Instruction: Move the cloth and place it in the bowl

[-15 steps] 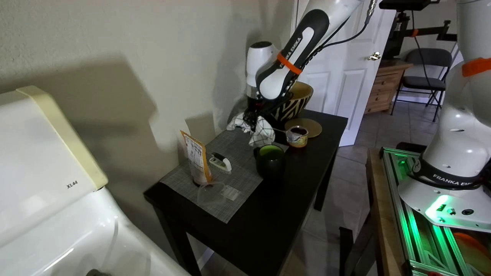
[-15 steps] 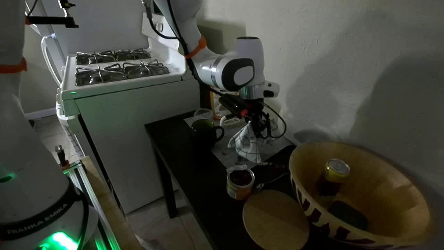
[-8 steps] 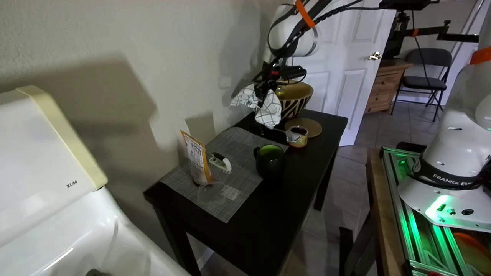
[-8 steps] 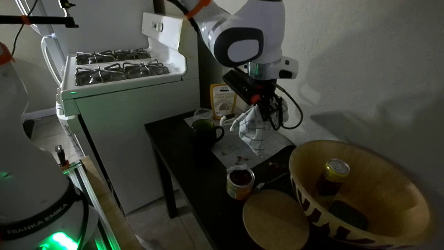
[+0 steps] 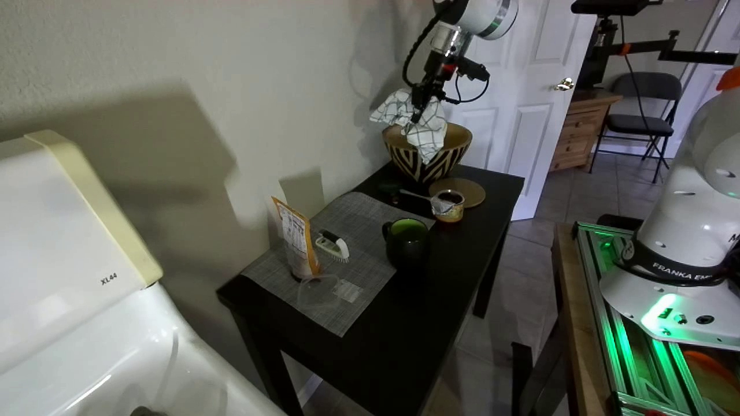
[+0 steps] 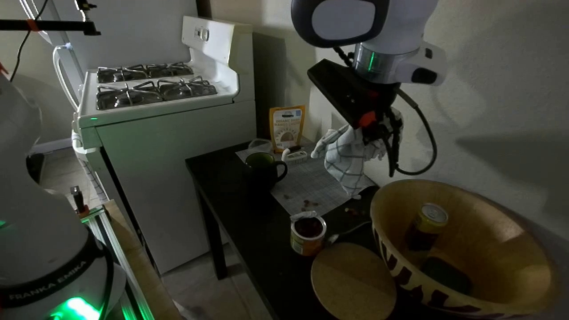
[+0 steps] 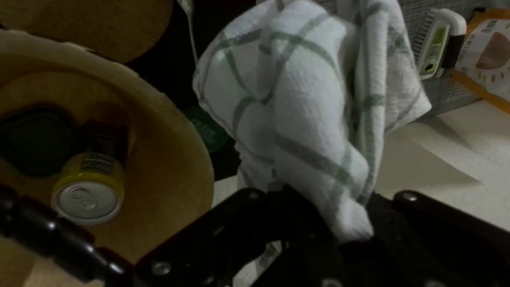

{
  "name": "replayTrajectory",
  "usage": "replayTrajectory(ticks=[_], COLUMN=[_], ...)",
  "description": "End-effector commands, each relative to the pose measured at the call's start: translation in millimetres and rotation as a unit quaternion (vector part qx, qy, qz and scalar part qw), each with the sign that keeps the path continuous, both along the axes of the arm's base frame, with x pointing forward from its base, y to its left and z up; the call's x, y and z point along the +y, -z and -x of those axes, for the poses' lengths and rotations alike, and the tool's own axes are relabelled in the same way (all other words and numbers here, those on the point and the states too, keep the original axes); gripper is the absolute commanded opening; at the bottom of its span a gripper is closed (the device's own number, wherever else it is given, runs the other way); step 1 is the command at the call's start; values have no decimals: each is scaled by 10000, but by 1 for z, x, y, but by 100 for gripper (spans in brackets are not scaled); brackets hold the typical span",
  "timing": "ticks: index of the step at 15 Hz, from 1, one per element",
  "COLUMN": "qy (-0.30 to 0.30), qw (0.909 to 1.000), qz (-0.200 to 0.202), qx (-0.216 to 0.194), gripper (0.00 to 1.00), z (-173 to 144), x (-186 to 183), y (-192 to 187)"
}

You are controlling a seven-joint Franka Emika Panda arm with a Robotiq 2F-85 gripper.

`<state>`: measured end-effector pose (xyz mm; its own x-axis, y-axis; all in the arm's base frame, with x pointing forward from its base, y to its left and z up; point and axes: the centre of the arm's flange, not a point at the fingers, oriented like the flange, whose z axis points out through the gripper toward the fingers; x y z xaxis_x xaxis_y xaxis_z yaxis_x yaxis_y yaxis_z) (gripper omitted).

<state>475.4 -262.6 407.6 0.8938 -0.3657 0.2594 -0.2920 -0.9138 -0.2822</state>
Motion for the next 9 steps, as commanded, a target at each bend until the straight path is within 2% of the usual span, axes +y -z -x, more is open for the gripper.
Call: replayTrajectory(ticks=[1,4,5,6,8,9], qy=[365,995,968,920,994,985], qw=[9983,9911,9907,9931,9917,9917], qz=[-402,-764,-797,-574,-659,-677], qx=[-225,-453,-526,-438,-475,-466], gripper=[4,4,4,17,17,4], z=[18,26,27,35,34,32], x=[-54,-92,-84,-81,-83,-82], y=[-19,-24,-20,-28,-24,-22])
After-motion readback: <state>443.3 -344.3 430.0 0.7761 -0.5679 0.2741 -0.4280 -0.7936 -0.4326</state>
